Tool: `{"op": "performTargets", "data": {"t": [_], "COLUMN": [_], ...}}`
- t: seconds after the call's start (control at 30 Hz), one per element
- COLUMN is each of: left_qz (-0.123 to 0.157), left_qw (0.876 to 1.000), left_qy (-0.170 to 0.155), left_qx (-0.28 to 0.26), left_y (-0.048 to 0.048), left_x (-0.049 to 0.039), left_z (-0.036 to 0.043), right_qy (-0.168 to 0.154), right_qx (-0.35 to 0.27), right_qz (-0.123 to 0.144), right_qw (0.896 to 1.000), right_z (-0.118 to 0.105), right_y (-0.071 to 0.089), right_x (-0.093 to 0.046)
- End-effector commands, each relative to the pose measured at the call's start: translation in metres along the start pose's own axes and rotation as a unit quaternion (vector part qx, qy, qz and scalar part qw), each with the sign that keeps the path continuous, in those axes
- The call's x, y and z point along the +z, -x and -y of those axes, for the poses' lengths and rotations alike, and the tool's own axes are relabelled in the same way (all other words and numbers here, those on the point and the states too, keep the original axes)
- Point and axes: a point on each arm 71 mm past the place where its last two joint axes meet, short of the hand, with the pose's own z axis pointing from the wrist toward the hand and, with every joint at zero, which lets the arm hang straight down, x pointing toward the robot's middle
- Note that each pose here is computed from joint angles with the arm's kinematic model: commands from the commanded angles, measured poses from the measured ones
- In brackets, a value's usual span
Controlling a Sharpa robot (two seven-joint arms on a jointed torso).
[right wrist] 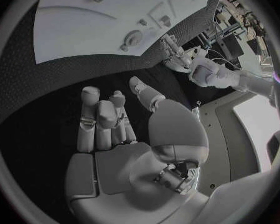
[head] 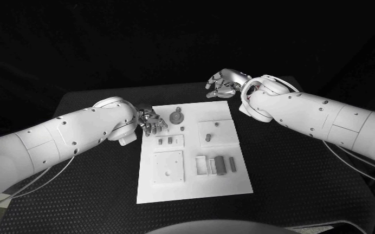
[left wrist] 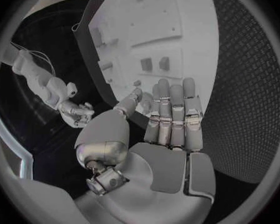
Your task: Assemble the parts on the task board
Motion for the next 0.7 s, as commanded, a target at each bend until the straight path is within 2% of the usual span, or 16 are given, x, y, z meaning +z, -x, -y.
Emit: {"op": "performTargets", "data": {"t": [0.03,0.2,0.3,0.4,0.5,0.63,0.7], "left_qz": [0.070,0.100,0.113,0.125,0.126,0.146,0.155], "left_qw": [0.992,0.983,0.978,0.974,0.970,0.957,0.950], "left_qy": [-0.081,-0.127,-0.156,-0.188,-0.202,-0.226,-0.239], "left_qx": [-0.067,-0.083,-0.075,-0.026,0.039,0.112,0.132], "left_y": [0.0100,0.0164,0.0179,0.0161,0.0112,0.0031,-0.0002], "left_x": [-0.0030,-0.0044,-0.0057,-0.0069,-0.0068,-0.0048,-0.0033], "left_z": [0.0126,0.0159,0.0204,0.0292,0.0368,0.0442,0.0465], "right_qy": [0.002,0.002,0.001,0.002,0.002,0.002,0.001], "right_qx": [-0.001,0.000,-0.001,-0.001,0.000,0.000,-0.001], "right_qz": [-0.004,-0.005,-0.004,-0.004,-0.003,-0.003,-0.003], "right_qw": [1.000,1.000,1.000,1.000,1.000,1.000,1.000], "right_z": [0.000,0.000,0.001,0.001,0.000,0.001,0.001], "right_y": [-0.001,-0.002,-0.002,-0.002,-0.002,-0.002,-0.002], "right_x": [0.000,0.000,0.000,0.000,0.001,0.001,0.001]}}
